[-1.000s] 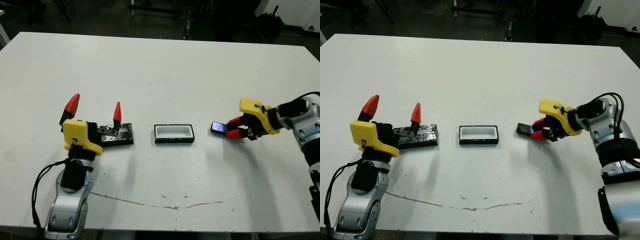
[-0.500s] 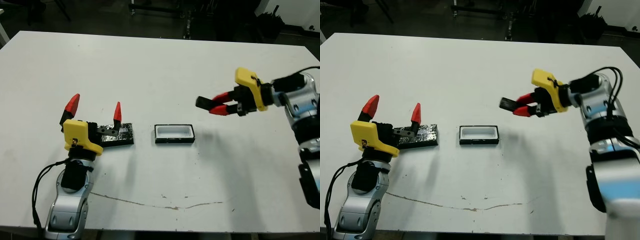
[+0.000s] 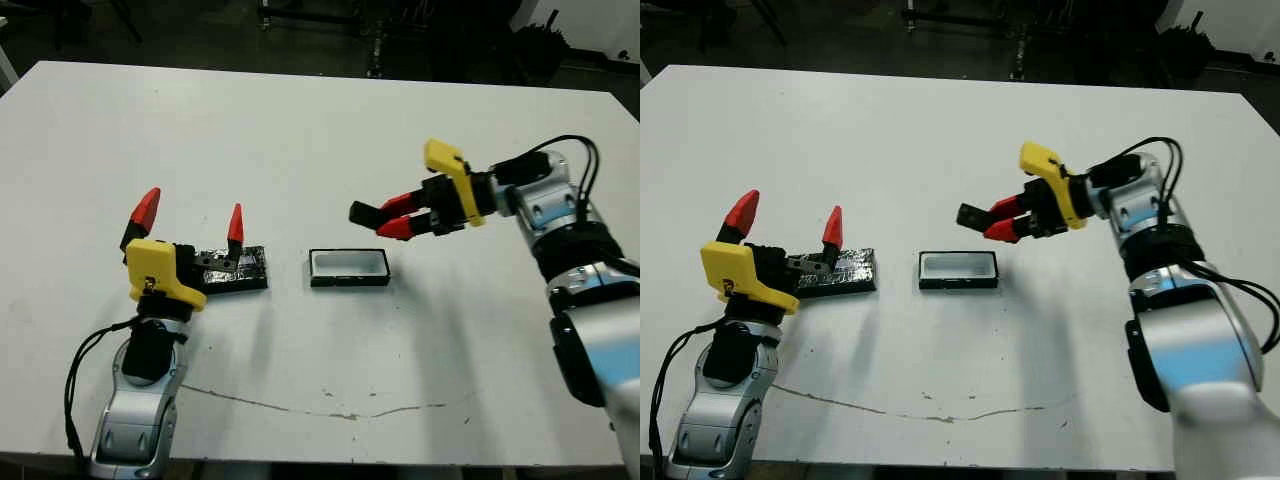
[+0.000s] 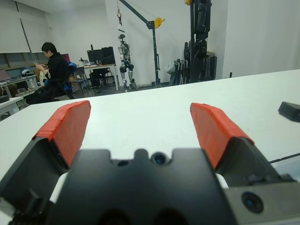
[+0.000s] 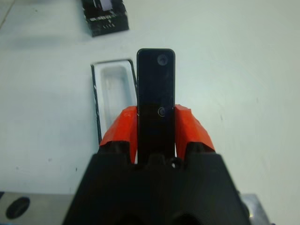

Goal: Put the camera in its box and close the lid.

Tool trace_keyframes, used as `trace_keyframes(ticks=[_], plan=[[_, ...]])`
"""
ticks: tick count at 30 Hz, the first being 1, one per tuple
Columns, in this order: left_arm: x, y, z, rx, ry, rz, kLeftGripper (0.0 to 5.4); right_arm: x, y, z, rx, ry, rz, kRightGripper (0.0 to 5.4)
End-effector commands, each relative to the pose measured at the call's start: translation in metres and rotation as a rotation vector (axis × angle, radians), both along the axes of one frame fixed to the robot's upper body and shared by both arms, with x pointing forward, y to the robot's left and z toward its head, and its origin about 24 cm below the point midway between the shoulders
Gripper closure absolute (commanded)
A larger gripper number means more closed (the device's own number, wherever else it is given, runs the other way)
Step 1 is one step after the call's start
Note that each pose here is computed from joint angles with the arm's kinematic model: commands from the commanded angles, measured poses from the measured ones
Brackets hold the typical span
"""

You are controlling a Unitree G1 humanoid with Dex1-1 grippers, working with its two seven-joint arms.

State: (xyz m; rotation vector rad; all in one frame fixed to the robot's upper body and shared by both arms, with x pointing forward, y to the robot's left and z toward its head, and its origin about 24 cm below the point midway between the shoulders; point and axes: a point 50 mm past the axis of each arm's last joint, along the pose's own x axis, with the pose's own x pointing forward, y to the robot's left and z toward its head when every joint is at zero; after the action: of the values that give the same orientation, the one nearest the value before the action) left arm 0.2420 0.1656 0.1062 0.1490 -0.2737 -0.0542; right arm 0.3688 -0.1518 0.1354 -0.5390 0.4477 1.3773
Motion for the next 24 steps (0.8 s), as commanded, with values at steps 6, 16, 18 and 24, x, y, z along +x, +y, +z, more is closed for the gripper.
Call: trace_keyframes(ticks=[6, 16, 18, 24], plan=[[0.000, 0.001, 0.000, 0.013, 0.007, 0.004, 0.00, -0.005, 0.015, -0.005, -0.008, 0.040, 0.036, 3.73], [0.000, 0.002, 0.000, 0.017, 0.011, 0.002, 0.00, -0.011, 0.020, -0.009, -0.038, 0.049, 0.053, 3.73], [0.000, 0.002, 0.000, 0.023, 0.009, 0.006, 0.00, -0.012, 0.021, -0.013, -0.042, 0.066, 0.060, 3.73], [0.000, 0.002, -0.001, 0.013, 0.010, 0.004, 0.00, -0.013, 0.023, -0.022, -0.068, 0.091, 0.051, 3.73]])
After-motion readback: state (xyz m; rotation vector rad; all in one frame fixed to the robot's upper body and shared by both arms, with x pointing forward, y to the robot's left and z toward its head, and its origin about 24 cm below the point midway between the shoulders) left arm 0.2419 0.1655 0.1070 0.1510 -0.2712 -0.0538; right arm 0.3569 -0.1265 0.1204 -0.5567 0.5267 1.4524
